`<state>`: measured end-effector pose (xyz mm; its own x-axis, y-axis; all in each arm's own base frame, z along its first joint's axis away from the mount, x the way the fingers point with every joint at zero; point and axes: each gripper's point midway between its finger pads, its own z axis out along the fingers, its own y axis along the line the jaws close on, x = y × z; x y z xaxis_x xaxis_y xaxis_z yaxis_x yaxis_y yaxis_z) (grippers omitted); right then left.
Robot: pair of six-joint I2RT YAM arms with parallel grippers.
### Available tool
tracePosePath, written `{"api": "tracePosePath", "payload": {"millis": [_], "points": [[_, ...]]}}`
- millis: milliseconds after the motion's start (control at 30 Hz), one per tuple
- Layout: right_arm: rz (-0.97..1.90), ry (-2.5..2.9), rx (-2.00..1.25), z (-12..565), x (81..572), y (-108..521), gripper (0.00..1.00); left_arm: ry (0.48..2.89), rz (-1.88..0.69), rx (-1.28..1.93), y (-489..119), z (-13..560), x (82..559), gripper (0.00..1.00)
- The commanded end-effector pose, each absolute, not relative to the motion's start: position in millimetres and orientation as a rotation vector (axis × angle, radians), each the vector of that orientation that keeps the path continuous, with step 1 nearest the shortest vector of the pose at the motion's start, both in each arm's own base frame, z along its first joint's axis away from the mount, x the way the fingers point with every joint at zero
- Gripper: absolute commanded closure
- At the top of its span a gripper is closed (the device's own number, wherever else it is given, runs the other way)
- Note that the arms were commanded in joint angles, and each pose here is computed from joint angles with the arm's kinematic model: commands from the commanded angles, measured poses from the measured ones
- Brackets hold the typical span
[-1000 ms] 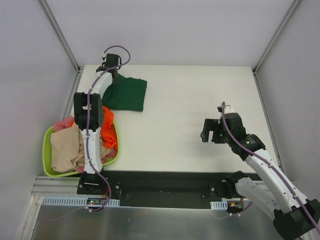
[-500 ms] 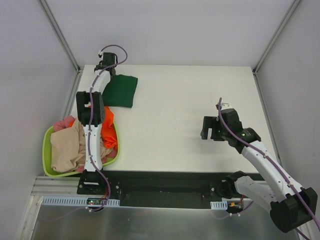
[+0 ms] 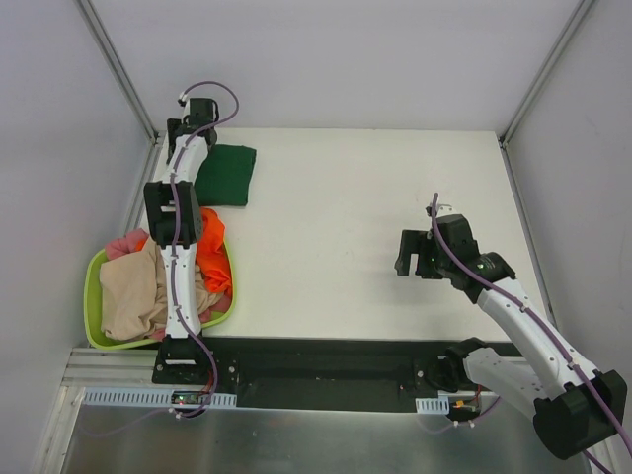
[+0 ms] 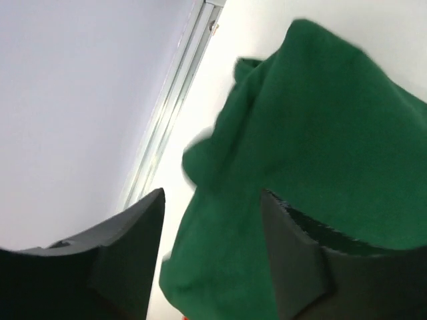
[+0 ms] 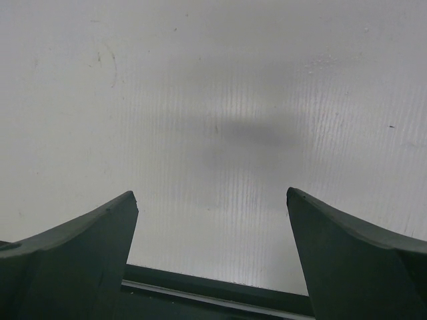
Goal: Fold and stack the t-shirts
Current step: Put the neatly folded tshirt into the corner of the board with the left arm
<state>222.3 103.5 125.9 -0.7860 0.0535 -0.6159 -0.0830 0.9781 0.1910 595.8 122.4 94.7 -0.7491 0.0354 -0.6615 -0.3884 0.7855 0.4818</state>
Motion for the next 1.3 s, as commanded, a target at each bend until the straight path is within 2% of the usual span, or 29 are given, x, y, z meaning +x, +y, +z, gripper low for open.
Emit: {"api": "tracePosePath", "payload": {"millis": [0, 67, 100, 200, 400, 633, 733, 900, 1100, 1267], "points": [[0.301, 2.430, 0.000, 138, 224, 105, 0.04, 2.185, 0.877, -0.333, 135, 132, 600, 0.28], [0.306, 2.425, -0.001, 139, 224, 105, 0.04, 2.197, 0.823, -0.336, 126, 130, 599, 0.07], [0.308, 2.425, -0.002, 139, 225, 106, 0.04, 2.194, 0.782, -0.342, 121, 133, 598, 0.01], [0.322, 2.425, -0.011, 140, 224, 108, 0.04, 2.235, 0.570, -0.323, 95, 132, 595, 0.01], [0.369, 2.403, -0.029, 140, 229, 116, 0.04, 2.262, -0.018, -0.346, 15, 143, 593, 0.01], [0.453, 2.362, -0.091, 149, 232, 129, 0.04, 2.219, -0.297, -0.303, -31, 198, 567, 0.01], [0.460, 2.332, -0.077, 152, 235, 129, 0.04, 2.185, -0.319, -0.243, -66, 232, 537, 0.01], [0.361, 2.287, -0.025, 143, 244, 113, 0.04, 2.167, -0.325, -0.182, -121, 246, 471, 0.01], [0.334, 2.251, -0.033, 148, 249, 109, 0.04, 2.164, -0.503, -0.175, -184, 220, 368, 0.01], [0.351, 2.198, -0.035, 147, 248, 108, 0.04, 2.226, -0.467, -0.124, -181, 169, 288, 0.01]]}}
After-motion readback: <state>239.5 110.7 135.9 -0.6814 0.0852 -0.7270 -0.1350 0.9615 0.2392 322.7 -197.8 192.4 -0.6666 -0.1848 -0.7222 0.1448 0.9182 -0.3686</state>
